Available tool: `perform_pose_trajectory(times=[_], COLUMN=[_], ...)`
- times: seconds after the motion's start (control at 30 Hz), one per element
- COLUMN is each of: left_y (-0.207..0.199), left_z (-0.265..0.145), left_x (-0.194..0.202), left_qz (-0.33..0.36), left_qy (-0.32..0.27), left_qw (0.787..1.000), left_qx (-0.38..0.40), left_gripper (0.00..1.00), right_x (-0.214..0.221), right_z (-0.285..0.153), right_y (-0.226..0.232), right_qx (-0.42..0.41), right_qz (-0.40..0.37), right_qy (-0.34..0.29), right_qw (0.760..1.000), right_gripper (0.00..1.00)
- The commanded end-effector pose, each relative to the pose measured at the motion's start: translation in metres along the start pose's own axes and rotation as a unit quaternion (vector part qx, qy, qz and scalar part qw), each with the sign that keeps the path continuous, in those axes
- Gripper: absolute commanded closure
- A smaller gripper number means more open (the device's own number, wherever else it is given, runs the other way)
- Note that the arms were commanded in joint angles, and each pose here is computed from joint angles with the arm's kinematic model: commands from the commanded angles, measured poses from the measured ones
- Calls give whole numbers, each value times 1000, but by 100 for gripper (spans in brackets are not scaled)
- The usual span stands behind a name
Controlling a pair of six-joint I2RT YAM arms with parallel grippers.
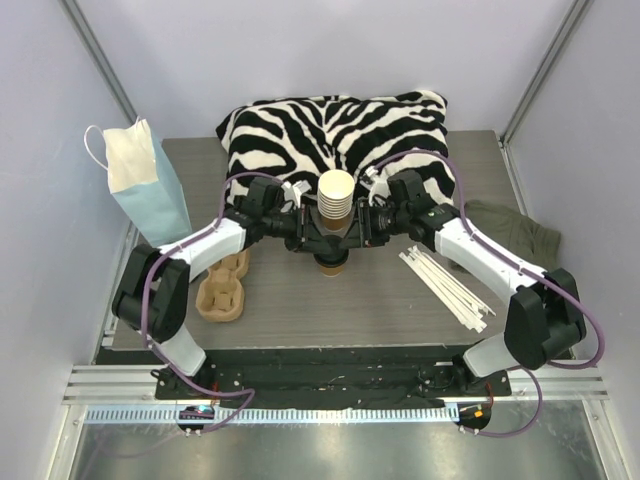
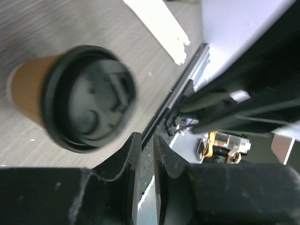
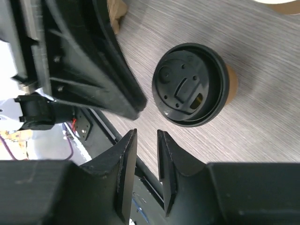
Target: Pack the takeout coffee
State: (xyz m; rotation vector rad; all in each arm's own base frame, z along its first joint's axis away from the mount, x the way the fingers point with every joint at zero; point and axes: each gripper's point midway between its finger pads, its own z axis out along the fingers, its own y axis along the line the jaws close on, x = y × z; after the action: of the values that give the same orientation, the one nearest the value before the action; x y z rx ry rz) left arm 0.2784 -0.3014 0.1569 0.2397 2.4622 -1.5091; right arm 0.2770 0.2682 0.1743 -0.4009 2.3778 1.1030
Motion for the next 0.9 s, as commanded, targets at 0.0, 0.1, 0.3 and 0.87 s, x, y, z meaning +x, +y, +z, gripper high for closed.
perform_pose_trajectory(times=[0.0, 0.1, 0.3, 0.87], left_y=[12, 24, 30, 33], left_z=[8, 13, 16, 15], left_x=[-12, -10, -7, -8], left_qz=[-12, -24, -32, -21], left_qy=[-12, -6, 4, 13], left_qw=[1000, 999, 999, 999], left_qx=[-12, -26, -35, -47], left_gripper=[81, 82, 82, 82], right_x=[-26, -25, -31, 7], right_z=[-9, -10, -9, 28], right_y=[10, 2, -11, -24], right_qx=[16, 59, 118, 87], right_qz=[-46, -57, -82, -63], right_qy=[-26, -23, -33, 30], right_qw=[998, 996, 989, 994], right_gripper=[68, 68, 68, 74])
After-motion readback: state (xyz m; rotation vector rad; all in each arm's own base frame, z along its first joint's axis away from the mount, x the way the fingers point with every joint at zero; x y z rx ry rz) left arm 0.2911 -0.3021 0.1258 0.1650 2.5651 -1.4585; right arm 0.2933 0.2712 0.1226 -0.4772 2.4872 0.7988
